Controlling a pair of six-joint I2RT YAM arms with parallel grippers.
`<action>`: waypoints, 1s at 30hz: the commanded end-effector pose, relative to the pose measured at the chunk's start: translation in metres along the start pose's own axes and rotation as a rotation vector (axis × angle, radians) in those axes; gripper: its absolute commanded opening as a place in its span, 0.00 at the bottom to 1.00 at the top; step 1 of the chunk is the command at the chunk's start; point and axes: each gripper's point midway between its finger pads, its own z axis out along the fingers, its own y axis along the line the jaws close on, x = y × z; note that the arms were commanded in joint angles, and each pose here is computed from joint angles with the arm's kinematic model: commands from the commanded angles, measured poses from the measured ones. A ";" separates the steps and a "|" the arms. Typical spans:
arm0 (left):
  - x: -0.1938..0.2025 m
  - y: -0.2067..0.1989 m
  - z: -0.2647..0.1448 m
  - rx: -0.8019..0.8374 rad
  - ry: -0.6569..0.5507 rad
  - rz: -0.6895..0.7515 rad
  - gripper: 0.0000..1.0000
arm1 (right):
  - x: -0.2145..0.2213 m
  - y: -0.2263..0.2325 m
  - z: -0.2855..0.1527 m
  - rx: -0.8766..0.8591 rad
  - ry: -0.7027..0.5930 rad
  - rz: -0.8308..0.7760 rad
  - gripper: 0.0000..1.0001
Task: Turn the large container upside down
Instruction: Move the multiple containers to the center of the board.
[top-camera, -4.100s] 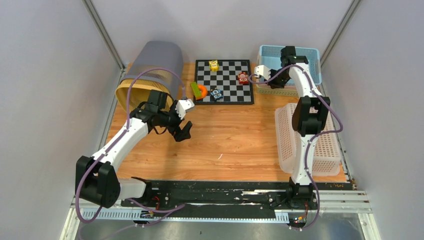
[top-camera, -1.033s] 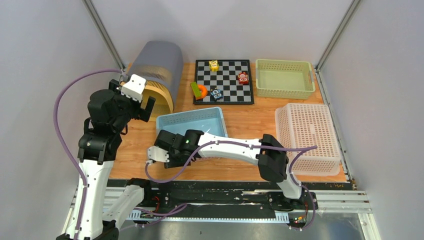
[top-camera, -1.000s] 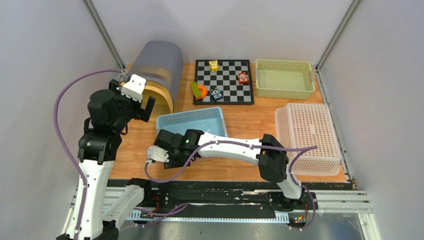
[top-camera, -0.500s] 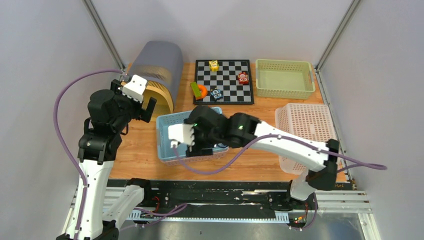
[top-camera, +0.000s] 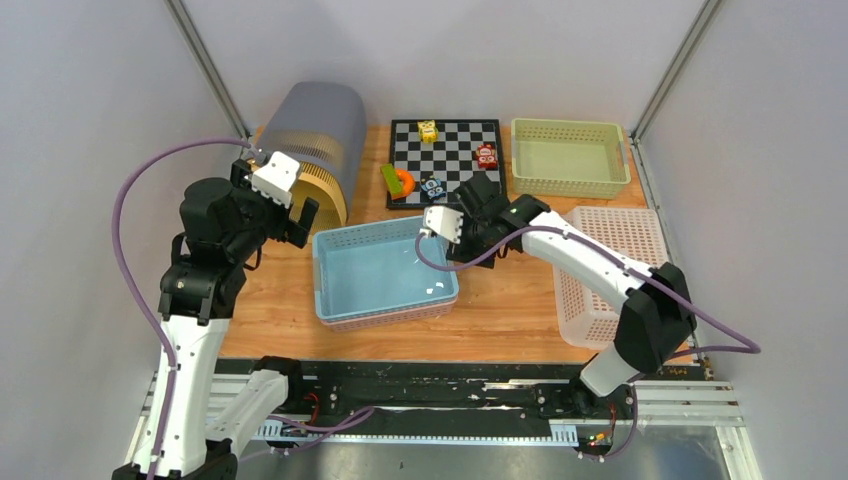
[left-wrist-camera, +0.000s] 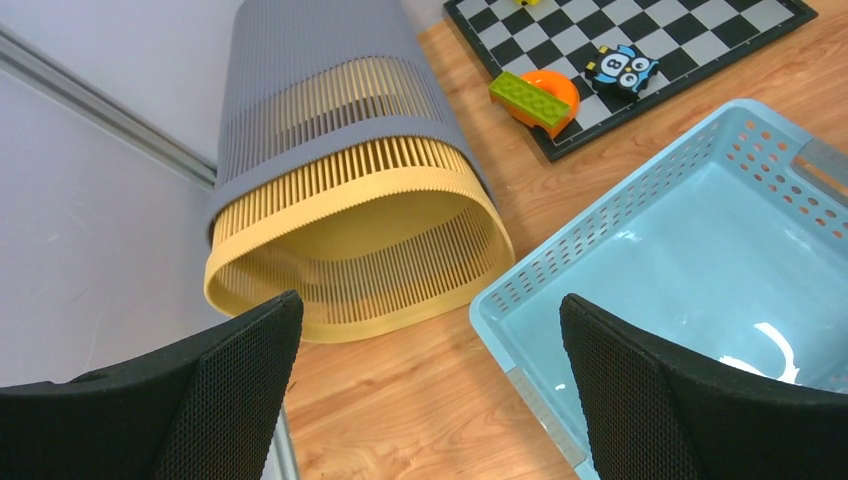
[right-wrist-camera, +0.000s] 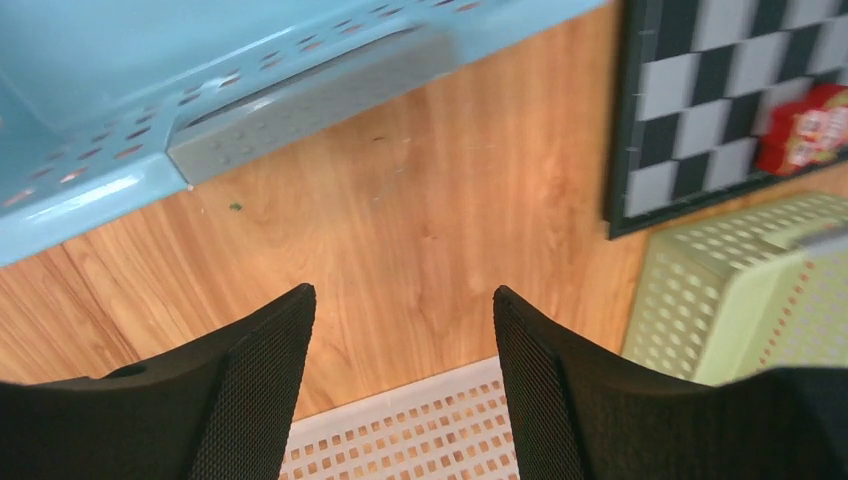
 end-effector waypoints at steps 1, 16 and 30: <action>0.005 -0.005 0.001 0.025 0.008 -0.019 1.00 | 0.017 0.017 0.038 -0.075 0.003 -0.170 0.68; 0.011 -0.010 0.006 0.046 0.012 -0.025 1.00 | -0.061 0.099 0.038 -0.363 -0.407 -0.191 0.62; 0.014 -0.013 0.004 0.051 0.008 -0.023 1.00 | -0.128 0.138 0.081 -0.389 -0.386 -0.207 0.65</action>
